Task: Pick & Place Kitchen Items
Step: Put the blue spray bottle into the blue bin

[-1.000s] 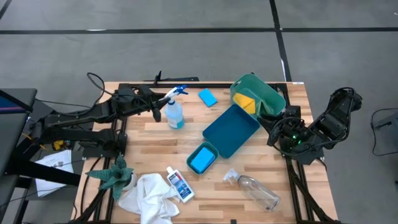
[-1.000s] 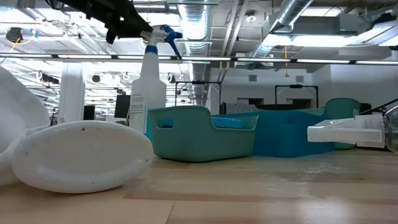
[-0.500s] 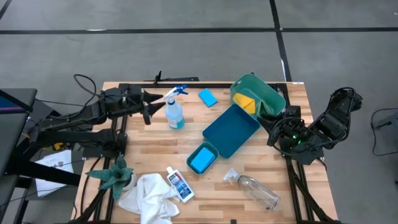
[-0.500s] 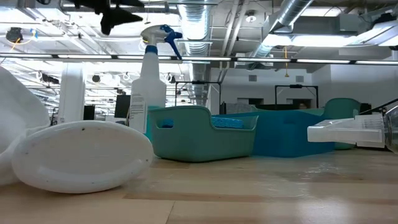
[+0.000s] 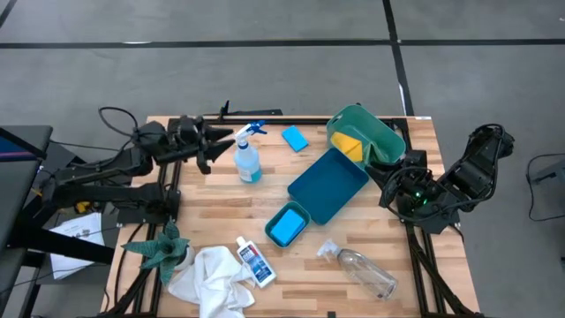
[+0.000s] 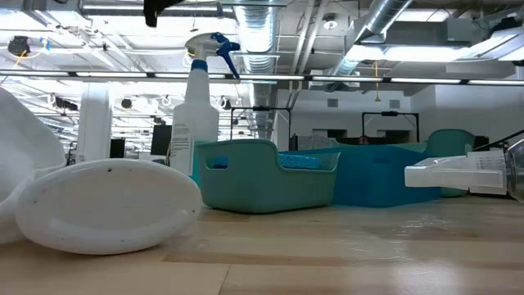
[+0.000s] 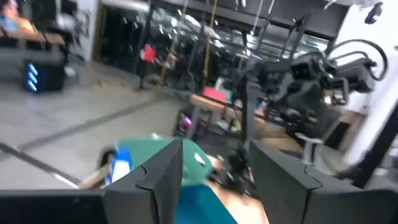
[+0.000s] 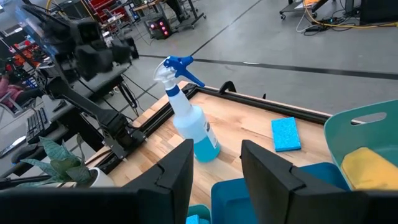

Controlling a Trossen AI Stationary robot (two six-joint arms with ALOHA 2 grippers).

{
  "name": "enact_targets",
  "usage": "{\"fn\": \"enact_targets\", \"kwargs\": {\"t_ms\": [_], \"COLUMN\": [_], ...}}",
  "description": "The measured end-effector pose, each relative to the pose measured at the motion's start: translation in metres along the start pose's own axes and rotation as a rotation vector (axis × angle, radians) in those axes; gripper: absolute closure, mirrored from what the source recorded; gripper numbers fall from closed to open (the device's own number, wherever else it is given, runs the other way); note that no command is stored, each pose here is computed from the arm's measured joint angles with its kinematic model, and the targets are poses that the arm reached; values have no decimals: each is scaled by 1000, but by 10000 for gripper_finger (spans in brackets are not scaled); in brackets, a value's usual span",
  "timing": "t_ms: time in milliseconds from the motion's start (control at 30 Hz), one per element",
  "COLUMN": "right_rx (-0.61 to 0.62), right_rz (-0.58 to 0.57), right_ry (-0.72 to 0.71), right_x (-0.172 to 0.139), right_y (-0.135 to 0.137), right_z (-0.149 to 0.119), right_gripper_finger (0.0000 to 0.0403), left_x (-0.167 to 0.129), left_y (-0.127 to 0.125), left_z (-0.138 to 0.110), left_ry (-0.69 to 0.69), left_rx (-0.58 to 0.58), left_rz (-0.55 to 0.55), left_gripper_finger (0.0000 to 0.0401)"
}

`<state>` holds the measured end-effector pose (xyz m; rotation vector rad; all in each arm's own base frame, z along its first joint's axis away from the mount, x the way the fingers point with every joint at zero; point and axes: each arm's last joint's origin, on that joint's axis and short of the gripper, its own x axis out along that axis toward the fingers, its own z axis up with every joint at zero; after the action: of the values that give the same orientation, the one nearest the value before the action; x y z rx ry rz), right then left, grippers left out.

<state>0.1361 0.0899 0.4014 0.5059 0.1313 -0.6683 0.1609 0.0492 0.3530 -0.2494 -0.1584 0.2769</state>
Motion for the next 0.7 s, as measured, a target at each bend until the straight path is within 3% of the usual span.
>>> {"fn": "enact_targets", "kwargs": {"t_ms": [167,333,533,700], "right_rx": [-7,-20,-23,-31], "right_rz": [1,2,1,2], "right_ry": [0,0,0,0], "right_x": [0,0,0,0], "right_y": [0,0,0,0], "right_z": [0,0,0,0], "right_gripper_finger": [276,276,276,276], "left_x": [15,42,74,93], "left_y": [-9,-14,-7,-3], "left_z": [38,68,76,71], "left_ry": [52,305,683,846], "left_rx": [141,230,229,226], "left_rz": [60,148,245,276], "left_gripper_finger": [219,219,219,217]}}
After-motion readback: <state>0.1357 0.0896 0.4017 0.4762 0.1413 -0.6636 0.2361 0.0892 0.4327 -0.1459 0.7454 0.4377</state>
